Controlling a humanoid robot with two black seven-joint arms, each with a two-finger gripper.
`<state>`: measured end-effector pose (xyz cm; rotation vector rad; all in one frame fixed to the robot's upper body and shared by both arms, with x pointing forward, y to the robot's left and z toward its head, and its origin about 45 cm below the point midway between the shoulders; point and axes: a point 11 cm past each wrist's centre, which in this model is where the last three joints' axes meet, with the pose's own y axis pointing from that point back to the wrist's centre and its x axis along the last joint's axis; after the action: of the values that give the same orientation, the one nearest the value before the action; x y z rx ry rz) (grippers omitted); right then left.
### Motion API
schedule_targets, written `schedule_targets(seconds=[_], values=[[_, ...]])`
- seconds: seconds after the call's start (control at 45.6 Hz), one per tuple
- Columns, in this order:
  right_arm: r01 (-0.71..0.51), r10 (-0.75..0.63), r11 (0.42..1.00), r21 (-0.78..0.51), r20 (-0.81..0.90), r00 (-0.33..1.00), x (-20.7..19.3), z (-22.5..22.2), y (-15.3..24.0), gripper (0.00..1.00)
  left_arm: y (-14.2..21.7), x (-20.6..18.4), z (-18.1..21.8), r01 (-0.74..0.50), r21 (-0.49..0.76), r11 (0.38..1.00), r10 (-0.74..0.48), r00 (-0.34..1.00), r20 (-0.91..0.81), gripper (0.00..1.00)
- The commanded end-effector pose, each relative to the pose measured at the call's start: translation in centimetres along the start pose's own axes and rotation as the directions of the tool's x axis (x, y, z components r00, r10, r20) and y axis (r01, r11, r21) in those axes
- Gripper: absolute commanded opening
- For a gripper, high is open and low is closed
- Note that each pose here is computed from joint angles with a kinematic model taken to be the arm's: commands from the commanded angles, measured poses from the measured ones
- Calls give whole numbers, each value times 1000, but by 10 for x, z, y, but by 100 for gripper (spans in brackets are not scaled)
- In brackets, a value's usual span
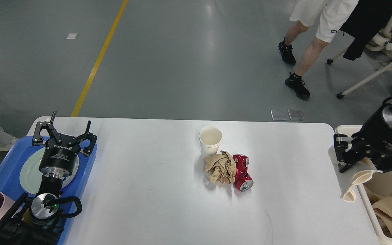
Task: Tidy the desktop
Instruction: 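Carry the plastic cup with the right gripper and drop it in the bin, then raise the right gripper out of the bin toward the white paper cup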
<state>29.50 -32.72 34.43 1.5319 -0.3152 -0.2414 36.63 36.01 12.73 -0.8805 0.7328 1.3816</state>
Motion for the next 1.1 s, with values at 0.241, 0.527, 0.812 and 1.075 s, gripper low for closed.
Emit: schedule_targets(seconds=[0.241, 0.527, 0.812, 1.075], values=[[-124, 132, 991, -48, 217, 967, 18, 78, -18, 0, 0, 0, 0, -2, -1, 1000, 2, 1000, 0, 97], [-194, 239, 966, -170, 308, 921, 60, 191, -70, 0, 0, 1, 1, -2, -2, 1000, 2, 1000, 0, 97], [-255, 322, 940, -227, 338, 884, 68, 261, -174, 0, 0, 0, 0, -2, -1, 1000, 2, 1000, 0, 97], [-427, 513, 838, -339, 226, 828, 44, 279, -262, 0, 0, 0, 1, -1, -2, 1000, 1, 1000, 0, 97]])
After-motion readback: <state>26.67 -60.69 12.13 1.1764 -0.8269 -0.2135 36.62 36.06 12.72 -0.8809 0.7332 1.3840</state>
